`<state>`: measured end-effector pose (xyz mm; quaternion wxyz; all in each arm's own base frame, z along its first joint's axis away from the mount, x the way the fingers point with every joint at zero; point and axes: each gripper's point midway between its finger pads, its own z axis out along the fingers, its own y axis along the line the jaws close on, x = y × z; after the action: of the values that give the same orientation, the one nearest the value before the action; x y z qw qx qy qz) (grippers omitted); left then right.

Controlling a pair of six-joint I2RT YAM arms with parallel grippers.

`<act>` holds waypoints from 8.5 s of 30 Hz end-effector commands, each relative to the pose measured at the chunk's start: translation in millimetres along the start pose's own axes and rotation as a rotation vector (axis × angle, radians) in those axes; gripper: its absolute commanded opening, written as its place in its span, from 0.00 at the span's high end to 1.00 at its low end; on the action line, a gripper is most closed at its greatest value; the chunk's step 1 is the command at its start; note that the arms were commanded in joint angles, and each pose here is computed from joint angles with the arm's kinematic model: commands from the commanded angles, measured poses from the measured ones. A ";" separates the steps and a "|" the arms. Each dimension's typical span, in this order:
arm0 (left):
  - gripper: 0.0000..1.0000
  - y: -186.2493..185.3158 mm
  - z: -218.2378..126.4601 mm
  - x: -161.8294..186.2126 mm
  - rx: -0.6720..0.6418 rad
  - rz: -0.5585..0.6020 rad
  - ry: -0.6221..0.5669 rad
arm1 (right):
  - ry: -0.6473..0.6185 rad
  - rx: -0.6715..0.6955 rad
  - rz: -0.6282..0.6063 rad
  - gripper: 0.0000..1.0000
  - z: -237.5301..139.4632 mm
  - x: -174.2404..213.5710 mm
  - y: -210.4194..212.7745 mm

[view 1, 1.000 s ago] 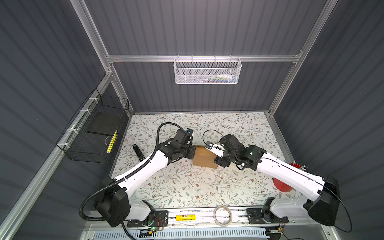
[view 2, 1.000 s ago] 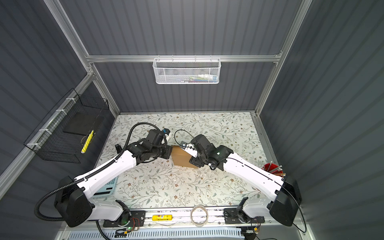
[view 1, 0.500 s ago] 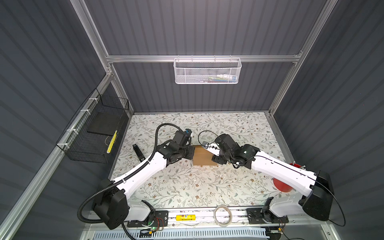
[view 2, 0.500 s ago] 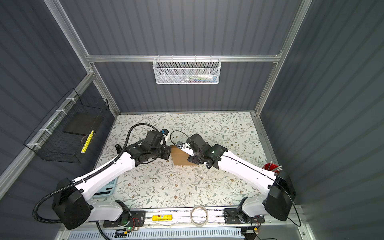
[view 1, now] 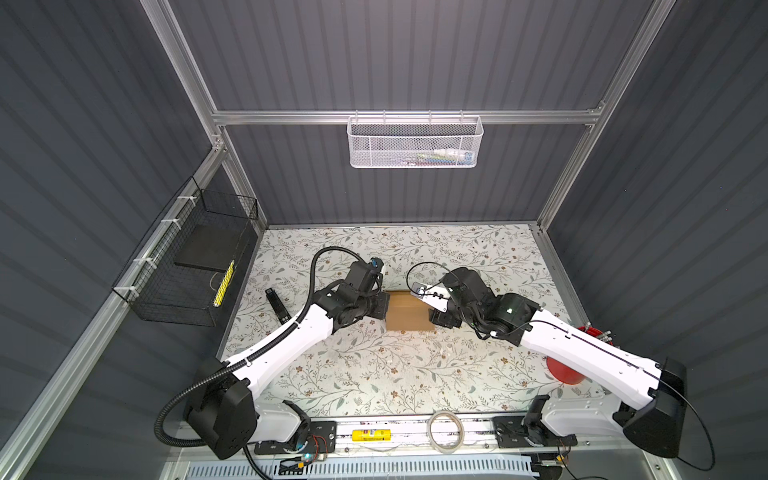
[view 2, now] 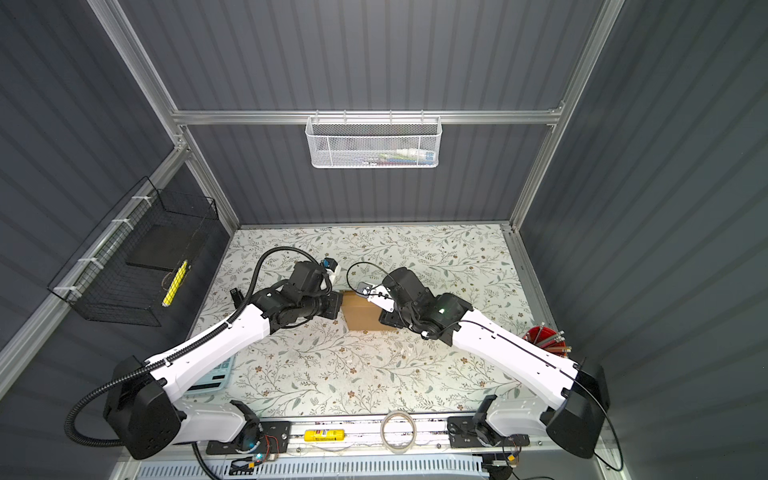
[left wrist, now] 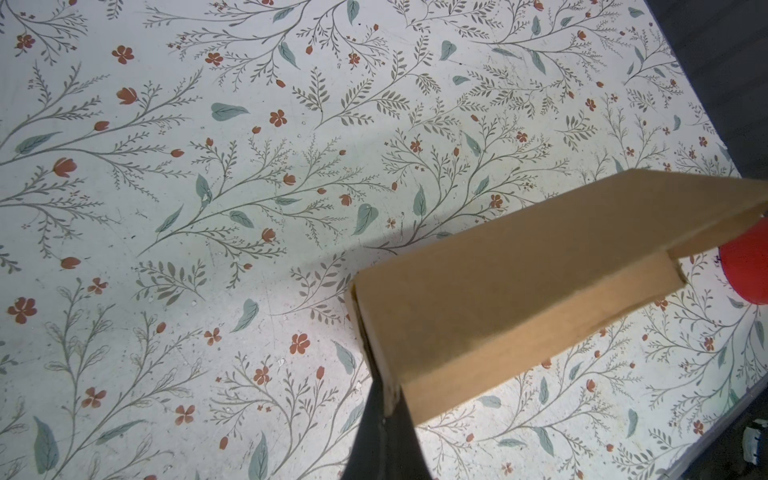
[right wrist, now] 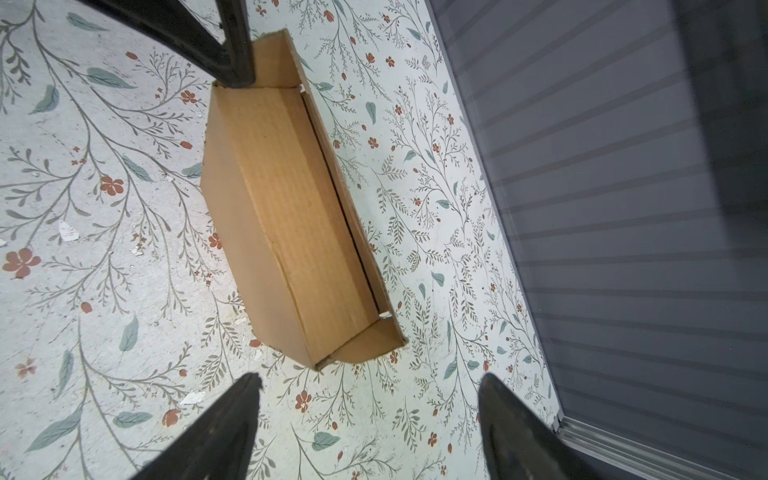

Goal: Fold the paper box

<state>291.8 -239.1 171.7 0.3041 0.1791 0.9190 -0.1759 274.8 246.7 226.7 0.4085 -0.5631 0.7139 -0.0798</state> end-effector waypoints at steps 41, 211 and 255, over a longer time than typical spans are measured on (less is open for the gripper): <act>1.00 7.3 1.8 18.7 -0.028 -0.020 0.063 | 0.031 -0.120 -0.078 0.32 53.8 1.6 25.9; 0.73 34.2 27.3 -7.5 0.358 -0.462 -0.059 | -0.328 -0.034 0.744 0.38 -32.4 -38.3 -43.4; 0.73 31.6 34.5 -6.6 0.370 -0.419 -0.022 | -0.139 -0.220 1.596 0.52 24.7 19.9 4.2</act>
<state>334.7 -234.0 170.3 0.2722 0.0437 0.8619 -0.4255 284.4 235.4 197.5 0.3273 0.0722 0.8821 0.3310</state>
